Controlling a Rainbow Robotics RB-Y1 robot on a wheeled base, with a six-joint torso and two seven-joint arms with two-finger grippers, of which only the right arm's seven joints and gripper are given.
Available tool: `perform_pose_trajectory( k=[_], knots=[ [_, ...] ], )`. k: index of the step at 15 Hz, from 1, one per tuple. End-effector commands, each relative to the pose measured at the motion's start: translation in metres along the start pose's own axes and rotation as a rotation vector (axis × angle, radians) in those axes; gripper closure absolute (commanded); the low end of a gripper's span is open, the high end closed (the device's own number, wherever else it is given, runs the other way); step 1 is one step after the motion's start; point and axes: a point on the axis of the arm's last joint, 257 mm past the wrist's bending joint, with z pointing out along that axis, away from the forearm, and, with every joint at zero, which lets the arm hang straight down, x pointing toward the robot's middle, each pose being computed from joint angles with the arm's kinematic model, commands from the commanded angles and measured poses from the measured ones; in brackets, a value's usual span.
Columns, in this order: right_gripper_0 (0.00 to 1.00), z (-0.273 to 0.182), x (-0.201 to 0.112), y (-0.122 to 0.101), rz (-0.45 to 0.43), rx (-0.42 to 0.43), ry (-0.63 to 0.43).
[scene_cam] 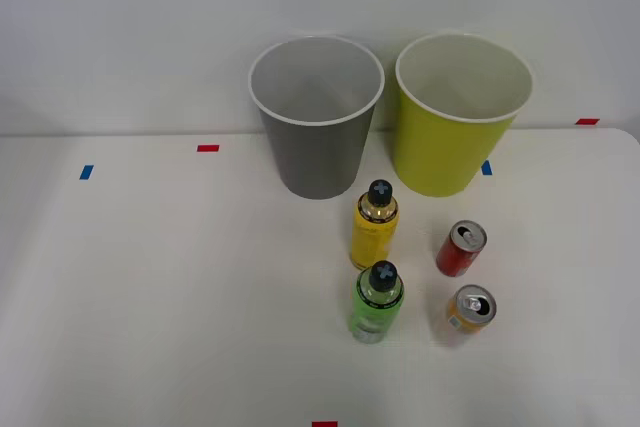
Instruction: Put cans in the gray bin, plastic bottles in the light green bin
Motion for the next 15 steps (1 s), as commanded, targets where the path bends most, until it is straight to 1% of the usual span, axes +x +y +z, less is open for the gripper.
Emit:
perform_pose_trajectory(
  k=[1,2,4,6,8,13,15],
  knots=[
    [0.00,0.000,0.000,0.000,0.000,0.000,0.000],
    [0.00,0.007,0.009,-0.003,0.010,0.012,-0.002],
    [0.00,0.007,0.015,-0.005,0.023,0.020,0.003],
    [0.00,0.006,0.012,-0.007,0.020,0.013,-0.002],
    [0.00,0.005,0.004,-0.004,0.015,-0.013,-0.024],
    [0.00,0.022,0.000,-0.012,-0.067,-0.092,-0.020],
    [0.00,0.027,-0.001,-0.021,-0.078,-0.094,-0.024]
  ],
)
